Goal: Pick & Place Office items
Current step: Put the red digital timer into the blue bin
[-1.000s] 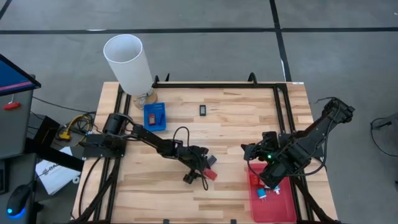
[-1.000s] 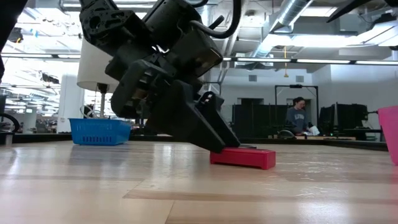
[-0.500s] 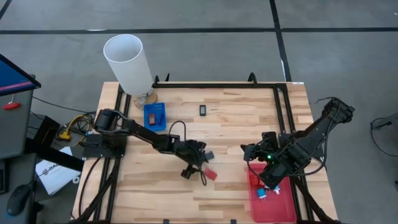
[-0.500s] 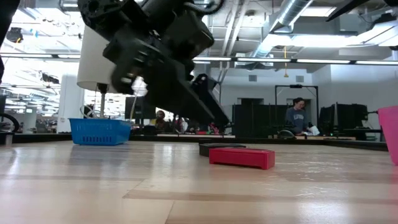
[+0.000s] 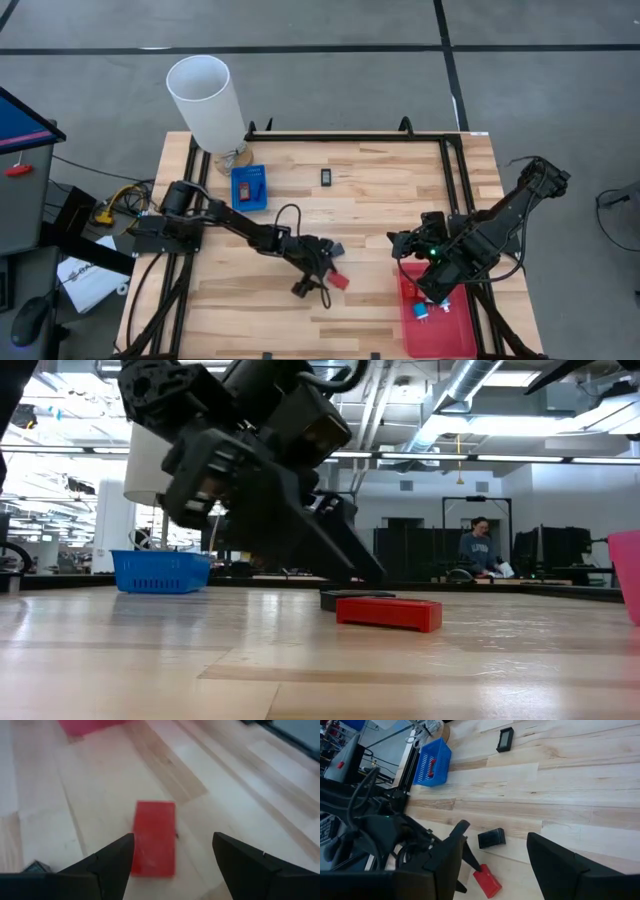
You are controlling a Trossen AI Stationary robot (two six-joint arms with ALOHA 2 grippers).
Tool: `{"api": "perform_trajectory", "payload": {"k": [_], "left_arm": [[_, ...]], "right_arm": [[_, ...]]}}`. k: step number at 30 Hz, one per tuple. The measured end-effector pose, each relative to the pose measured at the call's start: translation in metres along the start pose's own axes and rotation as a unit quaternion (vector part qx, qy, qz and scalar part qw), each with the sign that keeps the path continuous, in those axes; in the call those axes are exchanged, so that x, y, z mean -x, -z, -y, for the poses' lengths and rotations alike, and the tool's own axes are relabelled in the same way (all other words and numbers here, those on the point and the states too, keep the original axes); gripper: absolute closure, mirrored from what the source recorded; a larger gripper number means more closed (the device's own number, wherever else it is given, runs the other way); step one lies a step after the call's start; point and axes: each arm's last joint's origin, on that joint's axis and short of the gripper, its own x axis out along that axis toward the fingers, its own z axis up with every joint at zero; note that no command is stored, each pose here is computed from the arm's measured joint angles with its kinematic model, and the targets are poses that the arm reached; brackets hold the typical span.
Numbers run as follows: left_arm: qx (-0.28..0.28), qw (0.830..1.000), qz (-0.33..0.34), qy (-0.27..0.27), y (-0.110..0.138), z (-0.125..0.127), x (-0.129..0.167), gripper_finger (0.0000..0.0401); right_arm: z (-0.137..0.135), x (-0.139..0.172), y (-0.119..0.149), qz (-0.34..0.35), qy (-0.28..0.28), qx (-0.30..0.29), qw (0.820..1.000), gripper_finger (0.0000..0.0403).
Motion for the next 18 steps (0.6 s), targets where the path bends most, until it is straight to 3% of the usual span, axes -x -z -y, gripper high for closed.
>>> {"api": "perform_trajectory", "payload": {"k": [18], "left_arm": [[0.043, 0.999, -0.004, 0.006, 0.009, -0.013, -0.028, 0.0141]], "right_arm": [[0.0, 0.0, 0.0, -0.002, 0.0, -0.003, 1.0, 0.0188]]}}
